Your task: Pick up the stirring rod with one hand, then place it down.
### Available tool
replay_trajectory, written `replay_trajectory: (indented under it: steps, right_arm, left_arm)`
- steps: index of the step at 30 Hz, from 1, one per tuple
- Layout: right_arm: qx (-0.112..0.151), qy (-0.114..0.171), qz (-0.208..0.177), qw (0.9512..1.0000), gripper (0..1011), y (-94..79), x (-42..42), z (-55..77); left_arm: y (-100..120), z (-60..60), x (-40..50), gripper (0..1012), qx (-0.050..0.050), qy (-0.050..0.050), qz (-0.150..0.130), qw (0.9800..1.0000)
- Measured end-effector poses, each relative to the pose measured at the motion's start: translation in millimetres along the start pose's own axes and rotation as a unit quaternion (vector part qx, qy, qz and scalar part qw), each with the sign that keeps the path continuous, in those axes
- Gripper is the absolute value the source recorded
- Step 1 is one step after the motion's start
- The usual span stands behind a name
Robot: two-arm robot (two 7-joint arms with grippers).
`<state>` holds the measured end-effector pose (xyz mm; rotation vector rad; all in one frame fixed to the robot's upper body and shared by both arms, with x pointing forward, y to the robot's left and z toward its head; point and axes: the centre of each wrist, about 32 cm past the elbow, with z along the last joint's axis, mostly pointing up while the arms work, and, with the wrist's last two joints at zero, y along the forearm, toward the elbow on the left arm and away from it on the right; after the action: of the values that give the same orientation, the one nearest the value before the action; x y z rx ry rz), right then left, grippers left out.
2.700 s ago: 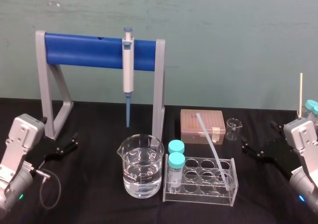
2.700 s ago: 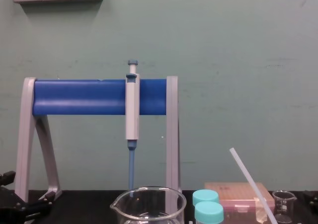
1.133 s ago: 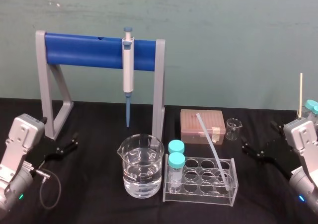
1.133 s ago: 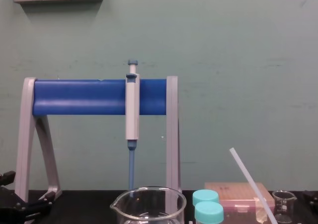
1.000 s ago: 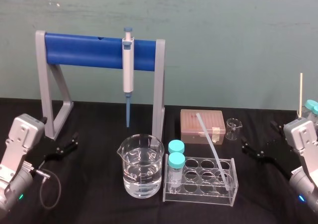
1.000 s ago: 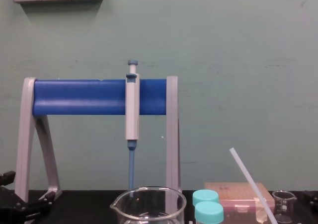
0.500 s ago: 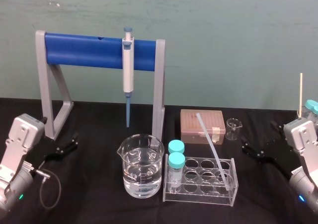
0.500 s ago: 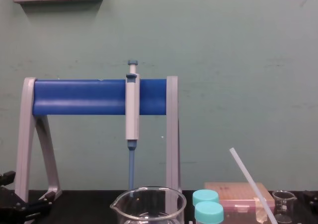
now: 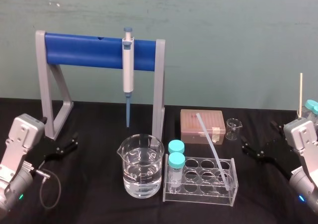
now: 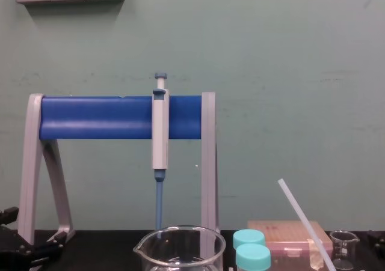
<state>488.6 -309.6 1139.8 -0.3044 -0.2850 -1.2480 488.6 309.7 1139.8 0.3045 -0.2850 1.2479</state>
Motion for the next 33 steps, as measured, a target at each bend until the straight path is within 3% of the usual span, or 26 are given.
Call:
replay_trajectory:
  steps: [6,16,18,26,33]
  right_arm:
    - [0.019,0.001,-0.021,0.9996,1002,-1.2,0.3,-0.1]
    - [0.101,0.000,-0.045,0.9939,1002,-7.7,-4.6,10.2]
    - [0.124,-0.004,-0.035,0.9917,1002,-9.6,-6.8,12.6]
    - [0.158,-0.007,0.020,0.9872,1002,-7.4,-11.5,17.8]
    - [0.159,0.016,0.065,0.9851,1002,0.5,-13.2,25.5]
  left_arm:
    - [0,0.0,0.0,1000,0.000,0.000,0.000,1.0000]
    - [0,0.0,0.0,1000,0.000,0.000,0.000,1.0000]
    - [0,0.0,0.0,1000,0.000,0.000,0.000,1.0000]
    - [0,0.0,0.0,1000,0.000,0.000,0.000,1.0000]
    - [0,0.0,0.0,1001,0.000,0.000,0.000,1.0000]
